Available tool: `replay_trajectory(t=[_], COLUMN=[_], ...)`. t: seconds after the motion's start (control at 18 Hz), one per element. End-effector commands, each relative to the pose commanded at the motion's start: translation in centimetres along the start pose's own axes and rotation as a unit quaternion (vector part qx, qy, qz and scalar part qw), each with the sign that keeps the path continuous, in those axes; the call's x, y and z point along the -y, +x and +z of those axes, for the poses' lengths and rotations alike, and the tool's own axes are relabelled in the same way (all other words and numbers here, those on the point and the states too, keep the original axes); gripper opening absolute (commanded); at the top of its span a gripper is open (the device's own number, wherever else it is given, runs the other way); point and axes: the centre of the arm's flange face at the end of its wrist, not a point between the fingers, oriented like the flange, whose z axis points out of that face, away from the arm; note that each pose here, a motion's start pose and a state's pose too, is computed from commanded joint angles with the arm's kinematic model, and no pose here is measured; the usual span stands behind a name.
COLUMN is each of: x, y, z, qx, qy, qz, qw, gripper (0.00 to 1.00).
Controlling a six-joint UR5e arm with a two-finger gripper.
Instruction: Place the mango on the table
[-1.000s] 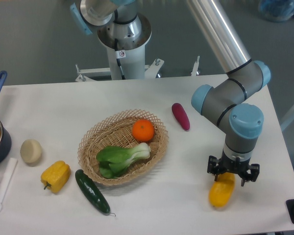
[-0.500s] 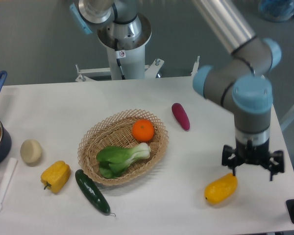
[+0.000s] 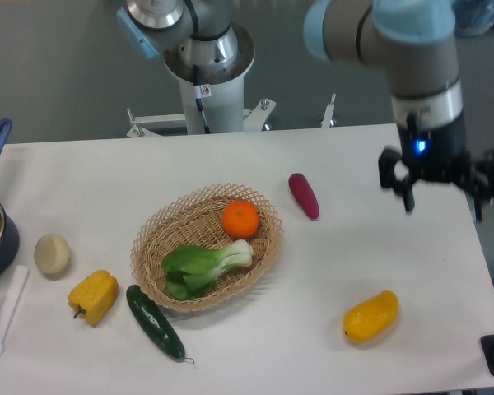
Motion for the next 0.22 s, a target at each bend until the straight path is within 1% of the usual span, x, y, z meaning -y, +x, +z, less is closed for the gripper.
replay_trajectory(t=[0.22], x=[-0.41], y=[0.25], z=[0.14], qx=[-0.003], qy=[-0.001], qz=[0.001], qw=[1.0], gripper=[1.0])
